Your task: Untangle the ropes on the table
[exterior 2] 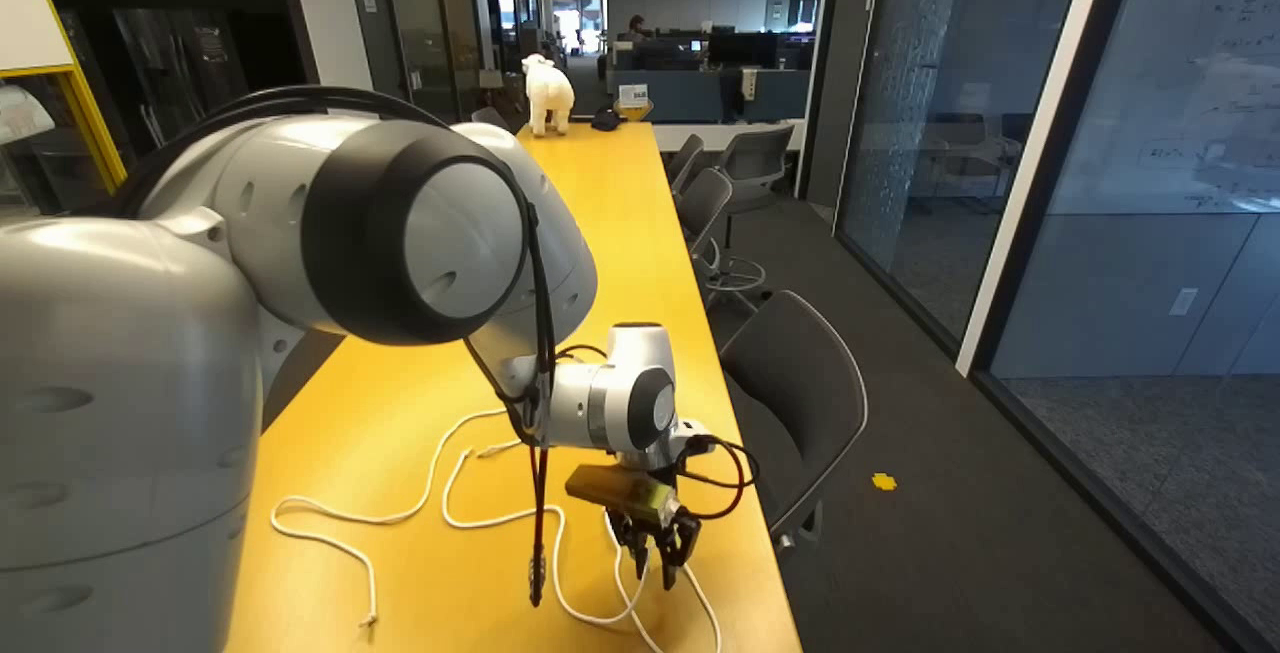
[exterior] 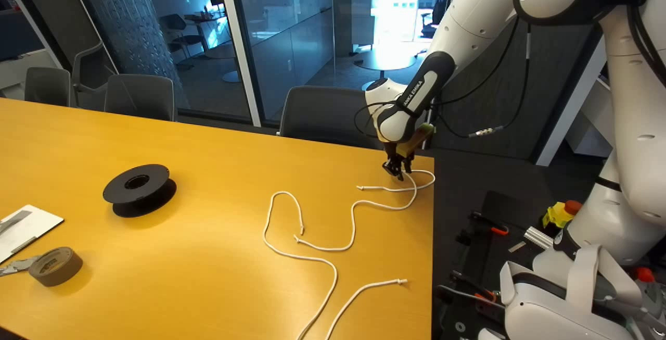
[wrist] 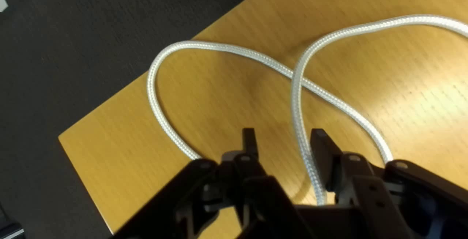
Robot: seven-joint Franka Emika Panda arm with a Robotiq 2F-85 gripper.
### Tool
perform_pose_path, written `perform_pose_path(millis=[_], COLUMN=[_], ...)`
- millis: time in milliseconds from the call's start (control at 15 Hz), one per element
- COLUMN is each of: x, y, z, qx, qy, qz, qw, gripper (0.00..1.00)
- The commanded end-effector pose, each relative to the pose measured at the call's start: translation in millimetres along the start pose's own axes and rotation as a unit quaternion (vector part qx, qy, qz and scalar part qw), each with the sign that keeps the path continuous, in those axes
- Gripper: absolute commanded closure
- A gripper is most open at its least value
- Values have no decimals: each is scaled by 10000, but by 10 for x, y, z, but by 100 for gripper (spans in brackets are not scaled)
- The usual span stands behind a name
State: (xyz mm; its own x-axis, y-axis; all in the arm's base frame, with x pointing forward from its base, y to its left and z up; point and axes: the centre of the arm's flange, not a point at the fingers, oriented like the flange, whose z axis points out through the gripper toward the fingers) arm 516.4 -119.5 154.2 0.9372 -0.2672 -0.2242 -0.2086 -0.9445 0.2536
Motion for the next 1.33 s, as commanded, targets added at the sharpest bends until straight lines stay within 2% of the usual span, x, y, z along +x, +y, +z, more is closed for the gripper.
perform_pose_path(millis=[0,133,267,600,933,1267], x=[94,108,133,327,686,905], y=[1,-14,-42,-275,-644,-904], z=[-57,-84,-124,-440,-1231,-2159], qx=[141,159,265,933,1311,1706], qy=[82,104,146,488,1258,2125], qz=[-55,-62,-82,-131,-207,-316], qw=[9999,9998,9995,9944,9831,9616], gripper=[87,97,100,97,96,95])
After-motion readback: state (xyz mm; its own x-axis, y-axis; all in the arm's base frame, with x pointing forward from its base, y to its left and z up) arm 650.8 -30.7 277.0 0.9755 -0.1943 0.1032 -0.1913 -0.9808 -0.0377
